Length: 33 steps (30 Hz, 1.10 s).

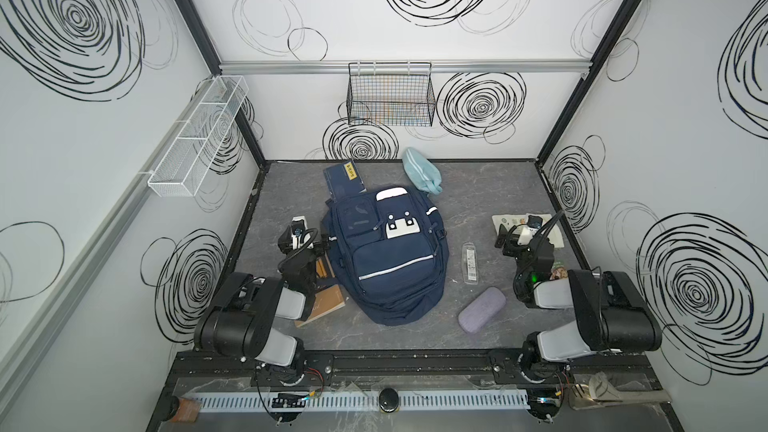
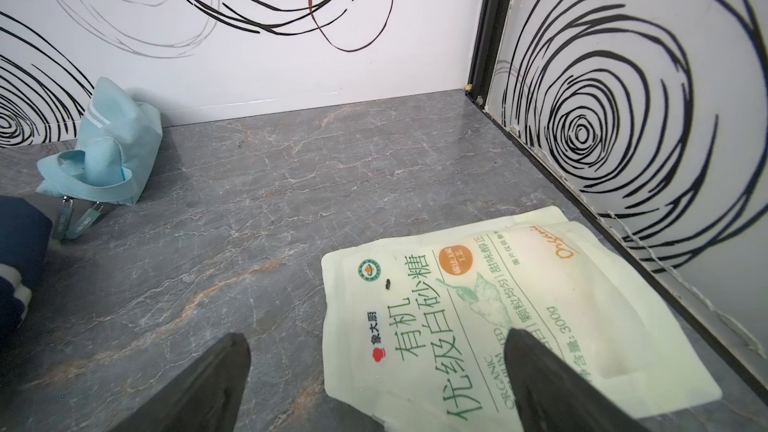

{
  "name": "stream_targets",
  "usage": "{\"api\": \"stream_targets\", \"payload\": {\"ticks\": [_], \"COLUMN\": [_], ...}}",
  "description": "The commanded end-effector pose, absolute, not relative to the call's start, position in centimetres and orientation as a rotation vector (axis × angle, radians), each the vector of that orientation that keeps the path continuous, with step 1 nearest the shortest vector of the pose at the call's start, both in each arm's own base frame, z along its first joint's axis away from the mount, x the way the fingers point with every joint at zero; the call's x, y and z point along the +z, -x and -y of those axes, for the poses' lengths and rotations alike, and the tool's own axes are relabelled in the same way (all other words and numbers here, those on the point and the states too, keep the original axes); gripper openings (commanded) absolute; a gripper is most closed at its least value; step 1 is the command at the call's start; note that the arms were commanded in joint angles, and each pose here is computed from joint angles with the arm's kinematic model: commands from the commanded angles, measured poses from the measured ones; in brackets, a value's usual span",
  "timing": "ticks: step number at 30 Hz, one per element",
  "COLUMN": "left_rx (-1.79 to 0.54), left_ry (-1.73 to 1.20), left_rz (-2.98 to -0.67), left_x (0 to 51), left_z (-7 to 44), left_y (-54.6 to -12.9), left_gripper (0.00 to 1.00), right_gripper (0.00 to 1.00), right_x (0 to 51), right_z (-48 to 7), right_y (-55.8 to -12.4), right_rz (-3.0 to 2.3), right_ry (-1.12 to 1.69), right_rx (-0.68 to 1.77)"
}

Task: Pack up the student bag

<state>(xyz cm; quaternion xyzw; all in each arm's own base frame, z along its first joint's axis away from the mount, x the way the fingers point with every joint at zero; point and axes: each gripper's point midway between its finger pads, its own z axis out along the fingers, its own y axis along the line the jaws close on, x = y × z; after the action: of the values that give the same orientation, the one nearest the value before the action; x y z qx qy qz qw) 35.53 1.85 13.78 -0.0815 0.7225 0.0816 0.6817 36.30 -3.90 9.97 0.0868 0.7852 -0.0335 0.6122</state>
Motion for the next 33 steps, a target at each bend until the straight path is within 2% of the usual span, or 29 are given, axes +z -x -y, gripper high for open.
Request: {"api": "stream_targets", "payload": {"ticks": [1, 31, 33], "left_rx": [0.158, 0.118, 0.127], "left_ry": [0.201, 0.188, 0.175], "left_rz": [-1.553, -1.549, -1.526], "left_x": [15.44, 15.45, 15.86], "left_z": [-1.82, -1.83, -1.46], "left_y": [-35.70, -35.60, -35.18], "left_gripper": [0.96, 0.96, 0.98], "right_gripper": [1.00, 1.00, 0.97], "right_x": [11.73, 11.71, 12.00], "right_z": [3.89, 3.90, 3.98], "right_y": [-36.84, -36.79, -36.80], "right_rz": [-1.748, -1.749, -1.740], "right_ry": [-0.191, -0.192, -0.195], "right_rx": [-0.087, -0.085, -0.089]}}
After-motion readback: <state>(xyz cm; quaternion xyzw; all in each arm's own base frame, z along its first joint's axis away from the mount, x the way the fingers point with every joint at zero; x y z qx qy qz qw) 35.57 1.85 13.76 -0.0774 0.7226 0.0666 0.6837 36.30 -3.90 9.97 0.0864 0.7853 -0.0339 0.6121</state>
